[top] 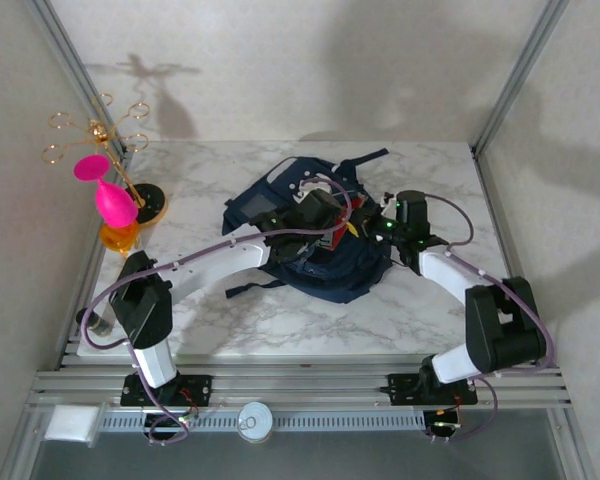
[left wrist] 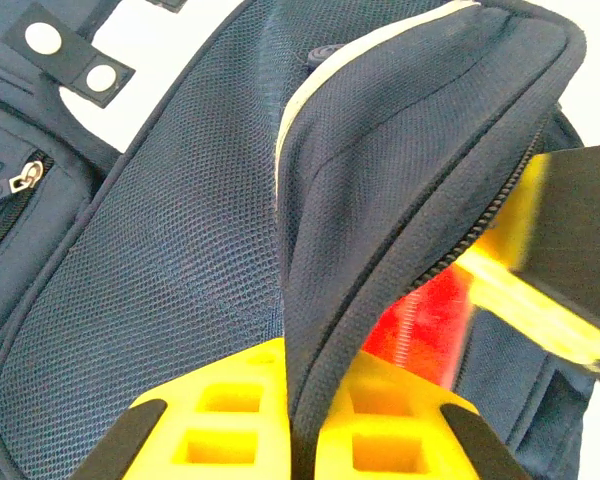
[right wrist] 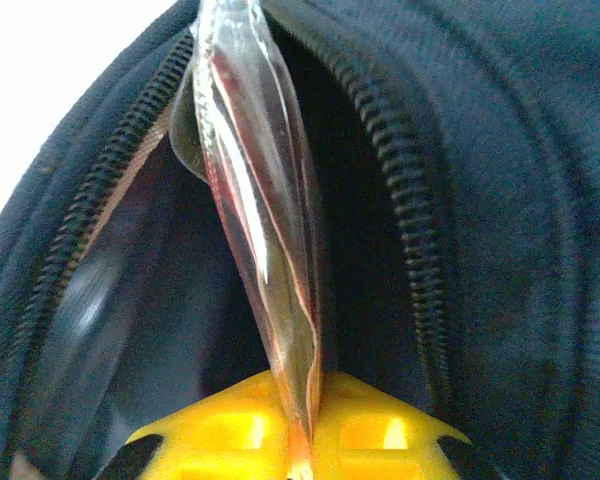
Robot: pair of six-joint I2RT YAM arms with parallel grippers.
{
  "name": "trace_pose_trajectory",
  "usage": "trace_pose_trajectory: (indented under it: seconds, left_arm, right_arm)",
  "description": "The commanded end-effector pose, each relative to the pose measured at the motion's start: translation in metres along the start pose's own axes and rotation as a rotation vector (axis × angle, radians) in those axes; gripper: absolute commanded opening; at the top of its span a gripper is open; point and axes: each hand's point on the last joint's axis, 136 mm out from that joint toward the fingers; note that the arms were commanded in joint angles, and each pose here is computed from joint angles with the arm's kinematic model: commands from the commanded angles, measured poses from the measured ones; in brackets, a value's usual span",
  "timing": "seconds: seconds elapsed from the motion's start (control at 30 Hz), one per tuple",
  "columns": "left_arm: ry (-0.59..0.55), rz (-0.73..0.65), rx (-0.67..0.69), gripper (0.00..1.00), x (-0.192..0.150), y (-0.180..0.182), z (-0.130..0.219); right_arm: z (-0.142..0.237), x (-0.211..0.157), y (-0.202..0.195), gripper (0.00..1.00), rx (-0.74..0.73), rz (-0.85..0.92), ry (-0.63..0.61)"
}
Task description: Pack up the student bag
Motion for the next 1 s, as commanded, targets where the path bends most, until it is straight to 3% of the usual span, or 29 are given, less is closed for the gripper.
trace_pose_trajectory:
  seconds: [0.0,0.13,0.3,0.5,0.57,0.77,0.97]
  left_arm:
    - [-0.174,0.175,-0.054,0.00,0.058,-0.009,0.038]
    - [-0.173,0.167,0.014,0.00,0.061,0.005,0.033]
    - [-0.180,0.186,0.037,0.00,0.061,0.018,0.031]
    - [-0.179,0.190,0.044,0.00,0.063,0.025,0.031]
    - [-0.188,0.191,0.039,0.00,0.063,0.026,0.032]
    - [-0.184,0.206,0.041,0.00,0.062,0.031,0.030]
    - [-0.160,0.208,-0.009,0.00,0.055,0.022,0.022]
  right_arm:
    - [-0.025,0.017,0.033,0.14,0.098,0.070,-0.080]
    - [-0.048,0.004,0.027,0.29,0.057,0.106,0.026]
    - [-0.029,0.006,0.024,0.51,0.005,0.166,0.003]
    - [0.002,0.013,0.002,0.56,-0.146,0.199,-0.057]
    - [0.004,0.016,0.002,0.53,-0.163,0.220,-0.075]
    - [-0.025,0.023,-0.003,0.23,-0.204,0.233,-0.022]
    - [-0.063,0.012,0.017,0.12,-0.111,0.260,0.060]
Point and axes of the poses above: each hand's point on the last joint's axis, 136 mm out from that joint toward the fingers, its own z axis back along the fingers, its own y axis along the line the jaws close on, x = y × z, and after that the axes turned 3 degrees about -z, right-handed
